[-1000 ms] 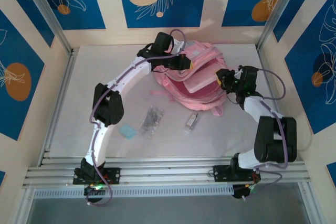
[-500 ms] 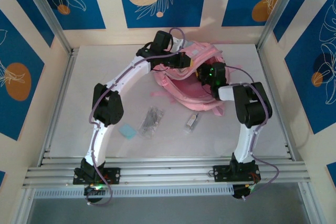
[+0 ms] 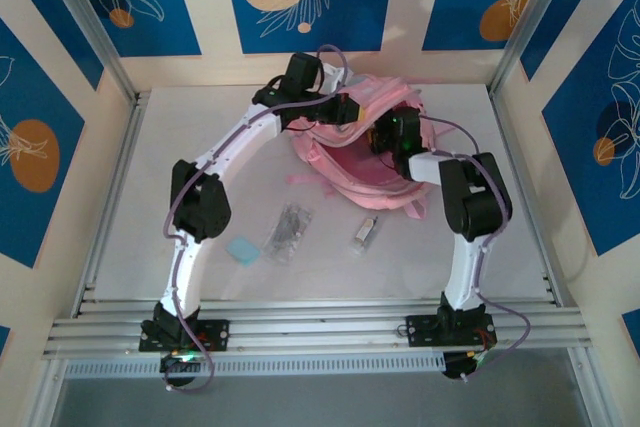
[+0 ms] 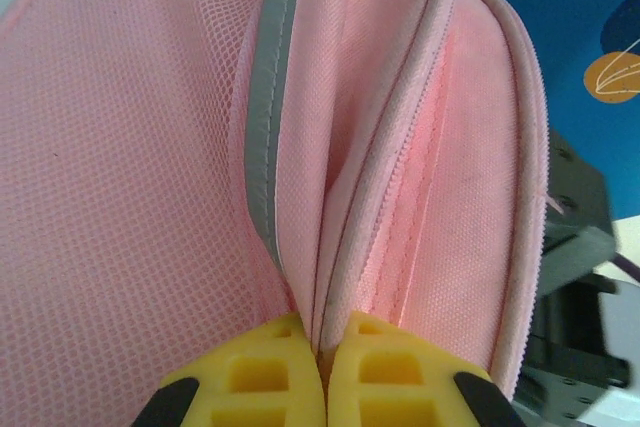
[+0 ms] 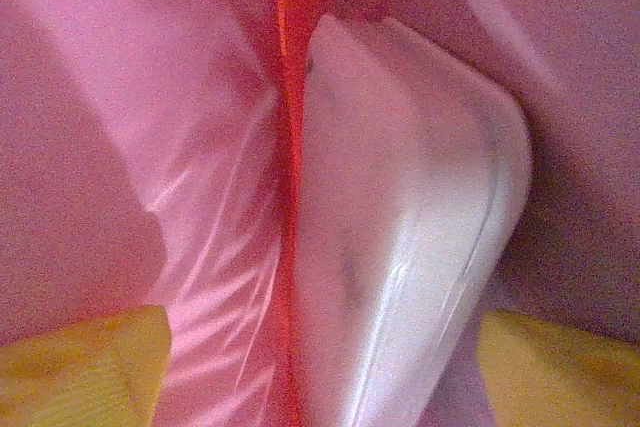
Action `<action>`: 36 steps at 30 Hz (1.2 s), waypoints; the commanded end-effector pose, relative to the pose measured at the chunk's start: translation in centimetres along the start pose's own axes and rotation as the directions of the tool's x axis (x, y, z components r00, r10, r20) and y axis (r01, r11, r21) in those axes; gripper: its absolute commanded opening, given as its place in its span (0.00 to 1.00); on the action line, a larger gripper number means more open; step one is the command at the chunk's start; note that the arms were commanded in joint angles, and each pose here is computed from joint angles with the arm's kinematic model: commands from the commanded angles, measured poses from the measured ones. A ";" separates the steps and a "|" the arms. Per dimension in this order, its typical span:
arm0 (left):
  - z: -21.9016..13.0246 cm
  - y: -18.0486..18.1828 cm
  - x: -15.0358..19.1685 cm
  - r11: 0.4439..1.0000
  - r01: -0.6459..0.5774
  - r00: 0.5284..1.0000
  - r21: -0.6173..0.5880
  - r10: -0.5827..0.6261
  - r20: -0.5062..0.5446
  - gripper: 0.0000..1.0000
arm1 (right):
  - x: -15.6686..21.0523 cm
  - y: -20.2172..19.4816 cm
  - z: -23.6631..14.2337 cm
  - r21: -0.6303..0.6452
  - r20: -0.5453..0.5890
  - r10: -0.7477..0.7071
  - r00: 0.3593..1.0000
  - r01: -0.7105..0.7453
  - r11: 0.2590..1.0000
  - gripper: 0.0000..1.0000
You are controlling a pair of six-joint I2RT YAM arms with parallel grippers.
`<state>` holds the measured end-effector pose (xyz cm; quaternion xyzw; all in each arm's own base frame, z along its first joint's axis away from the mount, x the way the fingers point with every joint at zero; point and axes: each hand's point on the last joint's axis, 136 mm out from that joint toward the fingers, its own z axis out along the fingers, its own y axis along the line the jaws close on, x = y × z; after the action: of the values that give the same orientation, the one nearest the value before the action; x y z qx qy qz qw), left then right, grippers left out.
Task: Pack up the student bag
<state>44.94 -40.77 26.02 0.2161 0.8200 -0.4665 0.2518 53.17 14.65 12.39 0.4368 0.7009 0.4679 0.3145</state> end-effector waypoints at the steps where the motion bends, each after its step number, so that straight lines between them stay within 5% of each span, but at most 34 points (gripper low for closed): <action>1: -3.2 -2.1 -3.9 0.995 -0.097 0.987 0.020 0.094 0.131 0.00 | -0.3 -0.3 -3.8 0.063 -0.023 -0.011 1.000 0.013 0.998 0.92; 15: -1.7 0.4 0.6 0.999 -0.036 0.998 -0.020 0.037 0.046 0.01 | 0.3 -0.6 -20.1 0.251 -0.097 -0.365 0.926 0.378 0.891 0.99; 18: -2.6 0.4 2.9 0.999 -0.019 1.000 -0.027 0.019 0.014 0.26 | 1.0 0.0 -22.1 0.214 -0.129 -0.394 0.910 0.414 0.885 0.99; 21: -4.4 0.6 5.4 0.997 -0.014 1.000 -0.074 0.014 -0.007 0.70 | 2.2 0.6 -22.9 0.166 -0.189 -0.411 0.892 0.441 0.882 0.99; 24: -6.5 1.7 8.7 0.984 -0.024 0.999 -0.175 0.017 -0.046 0.90 | 3.4 0.8 -23.2 0.139 -0.239 -0.433 0.869 0.472 0.871 0.99; 29: -9.7 5.0 15.1 0.932 -0.025 0.989 -0.362 -0.030 -0.145 1.00 | 6.0 -0.3 -22.8 0.135 -0.309 -0.441 0.843 0.497 0.857 0.99; 36: -11.6 8.8 23.4 0.865 -0.024 0.954 -0.501 -0.130 -0.270 1.00 | 8.8 -1.8 -21.3 0.123 -0.368 -0.432 0.824 0.504 0.855 0.99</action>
<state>30.89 -25.99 13.40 0.1857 0.9289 -0.2623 0.1843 30.96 13.36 19.12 0.2019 0.8725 0.3589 0.2630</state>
